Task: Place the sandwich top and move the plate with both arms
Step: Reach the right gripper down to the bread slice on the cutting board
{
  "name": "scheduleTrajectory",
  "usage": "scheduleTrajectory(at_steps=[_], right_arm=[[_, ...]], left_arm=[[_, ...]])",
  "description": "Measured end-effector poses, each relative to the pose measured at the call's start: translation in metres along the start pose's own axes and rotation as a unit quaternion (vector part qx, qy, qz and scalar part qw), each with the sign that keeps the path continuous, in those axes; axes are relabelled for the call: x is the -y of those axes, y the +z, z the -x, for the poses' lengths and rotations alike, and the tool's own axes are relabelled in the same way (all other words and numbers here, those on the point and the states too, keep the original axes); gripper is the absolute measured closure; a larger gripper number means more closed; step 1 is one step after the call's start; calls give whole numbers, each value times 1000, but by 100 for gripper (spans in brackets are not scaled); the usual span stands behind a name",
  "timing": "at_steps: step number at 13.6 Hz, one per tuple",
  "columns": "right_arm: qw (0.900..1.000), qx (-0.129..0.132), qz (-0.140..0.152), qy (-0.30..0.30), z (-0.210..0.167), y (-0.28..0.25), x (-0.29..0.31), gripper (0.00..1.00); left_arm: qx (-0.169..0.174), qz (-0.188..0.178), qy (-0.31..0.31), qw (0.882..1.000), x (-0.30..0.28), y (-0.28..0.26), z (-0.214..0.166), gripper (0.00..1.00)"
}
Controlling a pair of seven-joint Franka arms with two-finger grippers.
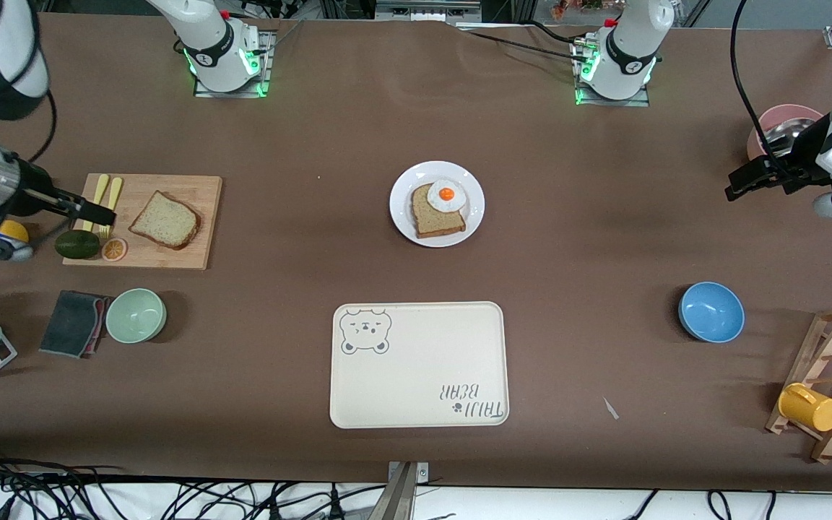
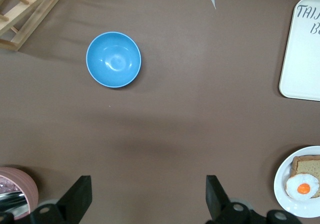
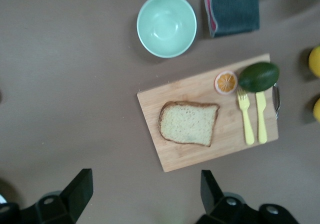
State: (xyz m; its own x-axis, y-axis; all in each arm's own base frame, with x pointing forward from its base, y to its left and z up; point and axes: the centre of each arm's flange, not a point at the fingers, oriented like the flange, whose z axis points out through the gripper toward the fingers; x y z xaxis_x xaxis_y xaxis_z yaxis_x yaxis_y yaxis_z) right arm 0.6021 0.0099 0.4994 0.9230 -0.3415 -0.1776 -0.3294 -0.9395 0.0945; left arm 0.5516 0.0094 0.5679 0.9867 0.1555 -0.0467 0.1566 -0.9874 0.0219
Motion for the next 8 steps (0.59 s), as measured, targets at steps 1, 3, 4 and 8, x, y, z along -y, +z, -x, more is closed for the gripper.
scheduleTrajectory(at_steps=[1,3,4,8], right_arm=[[1000,6,18,7,0,13,12,12],[999,8,45,24,1,37,30,16],[998,3,47,29,-1,51,34,15],[997,-23,63,49,-5,127,30,16]], left_arm=[[-2,0,0,1000,0,0,-1,0],[-4,1,0,1000,0,1,-2,0],[-5,1,0,1000,0,0,-2,0],[-6,1,0,1000,0,1,-3,0]])
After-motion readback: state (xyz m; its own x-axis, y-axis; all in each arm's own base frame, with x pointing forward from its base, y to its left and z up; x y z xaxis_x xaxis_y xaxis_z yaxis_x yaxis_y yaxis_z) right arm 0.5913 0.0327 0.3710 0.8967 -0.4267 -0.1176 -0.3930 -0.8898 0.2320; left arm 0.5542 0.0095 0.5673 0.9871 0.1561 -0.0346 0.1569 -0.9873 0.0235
